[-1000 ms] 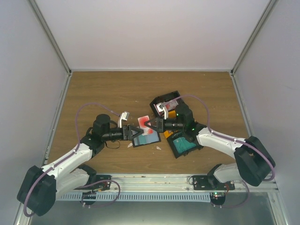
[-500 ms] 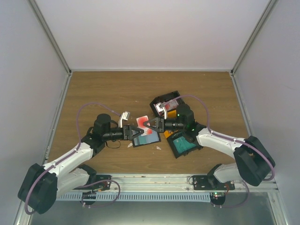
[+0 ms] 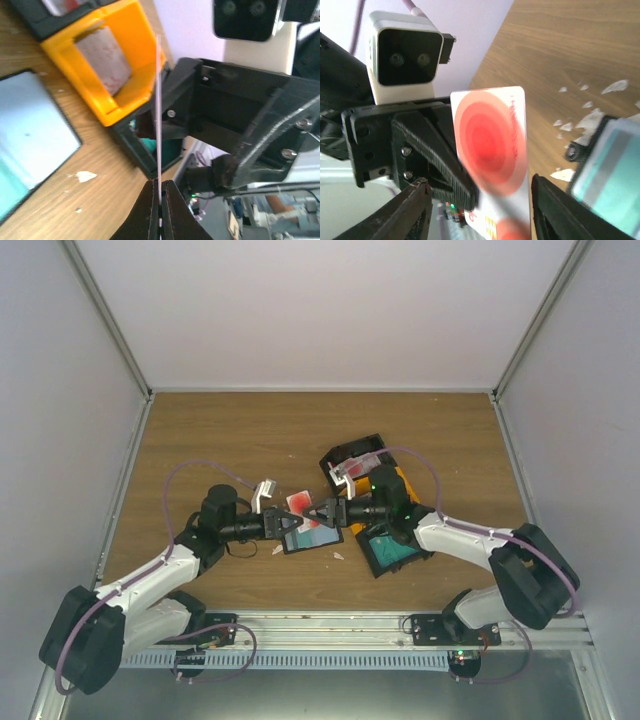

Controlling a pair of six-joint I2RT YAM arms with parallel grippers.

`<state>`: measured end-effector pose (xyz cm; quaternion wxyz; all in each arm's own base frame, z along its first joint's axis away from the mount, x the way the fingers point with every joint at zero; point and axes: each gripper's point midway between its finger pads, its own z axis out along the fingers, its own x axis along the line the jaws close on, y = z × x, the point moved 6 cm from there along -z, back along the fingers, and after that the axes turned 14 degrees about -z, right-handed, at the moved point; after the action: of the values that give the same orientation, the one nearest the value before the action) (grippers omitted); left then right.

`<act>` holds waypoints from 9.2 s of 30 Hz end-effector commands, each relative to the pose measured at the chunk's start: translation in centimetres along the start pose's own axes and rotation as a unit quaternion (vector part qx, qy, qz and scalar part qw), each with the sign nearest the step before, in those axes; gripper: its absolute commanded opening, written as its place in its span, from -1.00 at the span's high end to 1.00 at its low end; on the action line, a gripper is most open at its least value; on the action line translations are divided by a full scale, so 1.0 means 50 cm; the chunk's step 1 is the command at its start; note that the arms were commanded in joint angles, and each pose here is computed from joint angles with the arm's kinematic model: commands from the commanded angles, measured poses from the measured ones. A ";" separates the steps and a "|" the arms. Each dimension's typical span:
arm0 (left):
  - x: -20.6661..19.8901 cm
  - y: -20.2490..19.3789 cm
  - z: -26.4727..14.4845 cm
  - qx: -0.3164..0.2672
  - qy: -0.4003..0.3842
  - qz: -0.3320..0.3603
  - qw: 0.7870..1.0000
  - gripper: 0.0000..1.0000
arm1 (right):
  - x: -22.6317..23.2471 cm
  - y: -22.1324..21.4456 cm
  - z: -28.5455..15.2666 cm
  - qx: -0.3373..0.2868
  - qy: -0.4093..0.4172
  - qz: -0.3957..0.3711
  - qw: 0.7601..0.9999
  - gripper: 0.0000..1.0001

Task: Put the credit cards into the card holder
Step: Pick up the credit card from the storage box, then insert the credit card into the card holder.

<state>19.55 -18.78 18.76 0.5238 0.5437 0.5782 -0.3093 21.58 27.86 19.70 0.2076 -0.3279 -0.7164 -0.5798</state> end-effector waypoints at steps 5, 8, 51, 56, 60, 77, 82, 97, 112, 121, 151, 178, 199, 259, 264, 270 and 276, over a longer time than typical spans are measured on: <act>0.102 0.012 -0.017 -0.067 0.142 -0.022 0.987 1.00 | -0.096 -0.070 -0.014 0.060 -0.200 0.022 0.978 -0.25; 0.114 0.013 -0.012 -0.062 0.154 -0.022 0.986 1.00 | -0.122 -0.099 0.003 0.100 -0.246 0.024 0.964 -0.22; 0.230 0.008 0.084 0.025 0.147 -0.140 0.979 1.00 | -0.248 -0.193 0.013 0.266 -0.460 0.008 0.847 0.23; 0.245 0.003 0.088 0.027 0.158 -0.171 0.972 1.00 | -0.251 -0.200 0.017 0.266 -0.454 0.017 0.850 0.25; 0.259 -0.012 0.087 0.030 0.175 -0.197 0.964 1.00 | -0.251 -0.206 0.018 0.268 -0.453 0.026 0.850 0.33; 0.257 -0.021 0.091 0.048 0.181 -0.192 0.963 1.00 | -0.250 -0.213 0.023 0.263 -0.444 0.036 0.856 0.41; 0.260 -0.006 0.095 0.047 0.188 -0.171 0.966 1.00 | -0.251 -0.214 0.023 0.262 -0.444 0.035 0.856 0.42; 0.262 0.007 0.110 0.045 0.179 -0.159 0.970 1.00 | -0.250 -0.222 0.029 0.263 -0.429 0.041 0.863 0.43; 0.250 -0.002 0.135 0.072 0.162 -0.157 0.972 0.82 | -0.243 -0.220 0.038 0.256 -0.411 0.049 0.873 0.49; 0.248 0.000 0.157 0.083 0.170 -0.148 0.971 0.79 | -0.242 -0.221 0.037 0.249 -0.412 0.057 0.875 0.49; 0.197 -0.042 0.115 0.076 0.261 -0.088 0.958 -0.29 | -0.203 -0.200 0.035 0.203 -0.367 0.073 0.905 0.00; 0.184 -0.056 0.146 0.088 0.291 -0.036 0.952 -0.10 | -0.184 -0.196 0.051 0.196 -0.315 0.064 0.927 0.09; 0.139 -0.034 0.113 0.039 0.312 -0.007 0.949 -0.12 | -0.168 -0.143 0.003 0.154 -0.394 0.041 0.905 -0.16; 0.263 -0.063 0.097 0.041 0.415 -0.031 0.908 1.00 | -0.127 -0.159 0.052 0.174 -0.259 0.045 0.949 0.61; 0.263 -0.062 0.099 0.042 0.414 -0.030 0.909 1.00 | -0.131 -0.151 0.045 0.177 -0.290 0.038 0.940 0.42; 0.264 -0.062 0.099 0.042 0.416 -0.030 0.908 1.00 | -0.138 -0.155 0.042 0.185 -0.308 0.040 0.932 0.35; 0.267 -0.063 0.099 0.044 0.418 -0.031 0.907 1.00 | -0.131 -0.147 0.044 0.180 -0.299 0.035 0.936 0.51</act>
<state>20.86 -21.81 6.99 0.2598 0.6240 0.7257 -0.1283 21.07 27.16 8.44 0.0659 -0.4785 -0.8238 -0.2968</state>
